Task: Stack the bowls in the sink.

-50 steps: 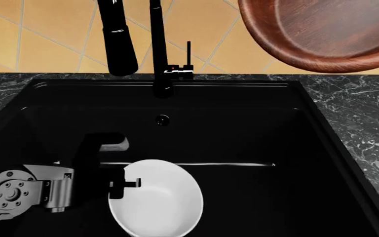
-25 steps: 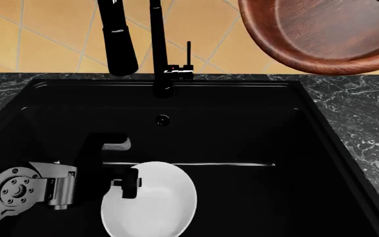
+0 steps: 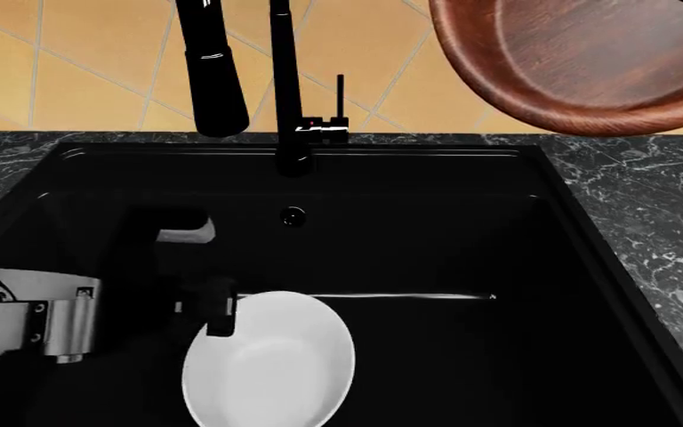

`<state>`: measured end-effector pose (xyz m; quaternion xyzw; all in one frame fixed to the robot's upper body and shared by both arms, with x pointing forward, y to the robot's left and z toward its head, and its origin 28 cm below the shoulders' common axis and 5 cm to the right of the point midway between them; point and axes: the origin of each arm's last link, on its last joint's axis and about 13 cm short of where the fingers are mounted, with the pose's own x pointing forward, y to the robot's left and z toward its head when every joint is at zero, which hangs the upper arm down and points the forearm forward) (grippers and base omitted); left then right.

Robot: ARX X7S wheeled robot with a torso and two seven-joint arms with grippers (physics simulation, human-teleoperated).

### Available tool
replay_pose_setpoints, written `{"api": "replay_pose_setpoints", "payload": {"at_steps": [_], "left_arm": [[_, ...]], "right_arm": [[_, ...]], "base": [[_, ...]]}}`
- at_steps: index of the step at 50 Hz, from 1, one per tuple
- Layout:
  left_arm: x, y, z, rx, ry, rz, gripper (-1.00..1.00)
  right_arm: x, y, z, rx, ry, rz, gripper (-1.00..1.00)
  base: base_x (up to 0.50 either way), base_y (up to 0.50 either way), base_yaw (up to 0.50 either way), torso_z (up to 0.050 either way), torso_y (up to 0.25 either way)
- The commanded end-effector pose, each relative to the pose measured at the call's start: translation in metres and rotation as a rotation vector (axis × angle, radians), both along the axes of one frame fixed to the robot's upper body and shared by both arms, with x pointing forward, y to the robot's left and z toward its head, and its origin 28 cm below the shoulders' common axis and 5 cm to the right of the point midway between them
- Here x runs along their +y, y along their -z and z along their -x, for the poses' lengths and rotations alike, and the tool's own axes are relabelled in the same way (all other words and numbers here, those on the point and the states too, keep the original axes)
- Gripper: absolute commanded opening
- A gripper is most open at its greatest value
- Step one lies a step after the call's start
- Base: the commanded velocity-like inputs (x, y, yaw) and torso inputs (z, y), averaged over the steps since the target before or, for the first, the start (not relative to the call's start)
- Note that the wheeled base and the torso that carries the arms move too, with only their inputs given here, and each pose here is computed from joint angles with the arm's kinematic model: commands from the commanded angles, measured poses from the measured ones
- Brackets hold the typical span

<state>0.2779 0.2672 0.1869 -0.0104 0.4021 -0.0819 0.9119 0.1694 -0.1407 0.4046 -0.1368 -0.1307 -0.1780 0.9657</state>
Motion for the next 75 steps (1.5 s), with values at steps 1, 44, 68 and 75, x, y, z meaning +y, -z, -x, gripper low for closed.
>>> {"api": "replay_pose_setpoints", "payload": {"at_steps": [1,44,68,75], "left_arm": [[0.005,-0.033,0.013,-0.065,0.001,-0.027,1.0],[0.027,-0.145,0.068,-0.362,-0.08,-0.119,1.0],[0.039,-0.178,0.103,-0.488,-0.157,-0.109,1.0],[0.042,-0.181,0.105,-0.504,-0.17,-0.108,1.0]], "right_arm": [[0.0,-0.003,0.002,-0.02,0.006,0.0,-1.0],[0.003,0.003,-0.002,0.039,-0.029,0.004,-1.0],[0.026,0.01,-0.032,0.159,-0.049,0.086,-1.0],[0.034,0.015,-0.042,0.194,-0.053,0.124,-1.0]], "base": [[0.0,0.0,0.0,0.0,0.0],[0.0,0.0,0.0,0.0,0.0],[0.0,0.0,0.0,0.0,0.0],[0.0,0.0,0.0,0.0,0.0]]}}
